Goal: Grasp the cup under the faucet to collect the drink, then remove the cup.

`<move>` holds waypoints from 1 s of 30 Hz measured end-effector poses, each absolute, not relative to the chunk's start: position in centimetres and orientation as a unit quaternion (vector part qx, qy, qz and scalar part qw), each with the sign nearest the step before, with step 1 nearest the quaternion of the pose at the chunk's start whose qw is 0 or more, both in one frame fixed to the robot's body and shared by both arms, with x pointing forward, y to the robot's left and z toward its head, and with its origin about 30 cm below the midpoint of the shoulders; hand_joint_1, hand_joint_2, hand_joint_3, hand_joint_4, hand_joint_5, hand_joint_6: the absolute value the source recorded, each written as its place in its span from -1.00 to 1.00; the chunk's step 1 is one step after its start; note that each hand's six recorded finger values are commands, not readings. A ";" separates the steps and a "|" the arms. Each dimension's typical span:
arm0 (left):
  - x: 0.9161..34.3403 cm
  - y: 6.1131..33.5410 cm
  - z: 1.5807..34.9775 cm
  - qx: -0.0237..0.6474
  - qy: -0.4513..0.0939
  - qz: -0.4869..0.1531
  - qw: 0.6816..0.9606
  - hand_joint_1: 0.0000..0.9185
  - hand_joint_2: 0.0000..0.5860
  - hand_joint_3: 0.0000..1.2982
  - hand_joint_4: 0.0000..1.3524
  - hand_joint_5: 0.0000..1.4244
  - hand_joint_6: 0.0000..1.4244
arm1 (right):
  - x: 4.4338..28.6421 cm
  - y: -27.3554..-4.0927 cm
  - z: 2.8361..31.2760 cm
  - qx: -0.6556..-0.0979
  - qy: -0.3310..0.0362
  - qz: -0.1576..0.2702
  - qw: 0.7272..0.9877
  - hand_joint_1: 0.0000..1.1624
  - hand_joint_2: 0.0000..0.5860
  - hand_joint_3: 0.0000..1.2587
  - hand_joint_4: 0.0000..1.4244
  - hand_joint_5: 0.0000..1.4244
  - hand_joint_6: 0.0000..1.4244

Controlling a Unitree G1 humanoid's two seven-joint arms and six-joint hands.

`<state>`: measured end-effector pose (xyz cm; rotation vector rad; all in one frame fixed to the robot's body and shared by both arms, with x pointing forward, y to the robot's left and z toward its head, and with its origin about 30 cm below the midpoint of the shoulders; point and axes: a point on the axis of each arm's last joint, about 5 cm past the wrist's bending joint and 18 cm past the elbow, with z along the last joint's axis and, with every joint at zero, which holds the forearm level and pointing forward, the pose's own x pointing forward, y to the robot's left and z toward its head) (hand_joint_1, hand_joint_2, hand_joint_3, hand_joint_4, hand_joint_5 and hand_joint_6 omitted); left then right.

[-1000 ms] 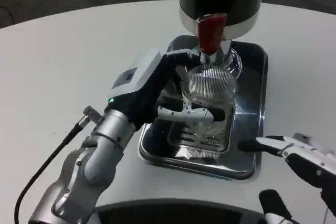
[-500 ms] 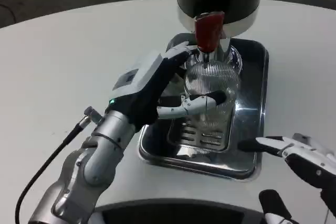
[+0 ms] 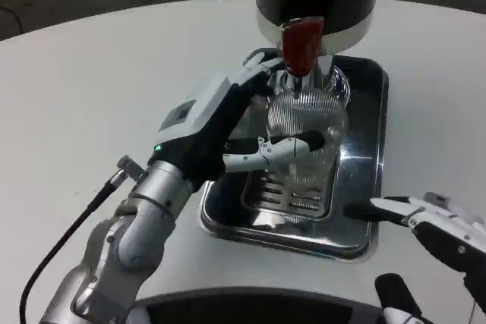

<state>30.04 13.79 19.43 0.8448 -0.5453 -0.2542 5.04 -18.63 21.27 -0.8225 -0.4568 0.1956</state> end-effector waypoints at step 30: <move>28.1 19.0 19.8 0.330 -0.201 -0.112 0.916 -1.00 -0.86 -1.00 -1.00 -0.88 -0.85 | 5.3 -18.3 21.2 -0.390 -0.221 0.100 0.888 -0.13 0.93 -0.54 -0.64 -0.76 -0.93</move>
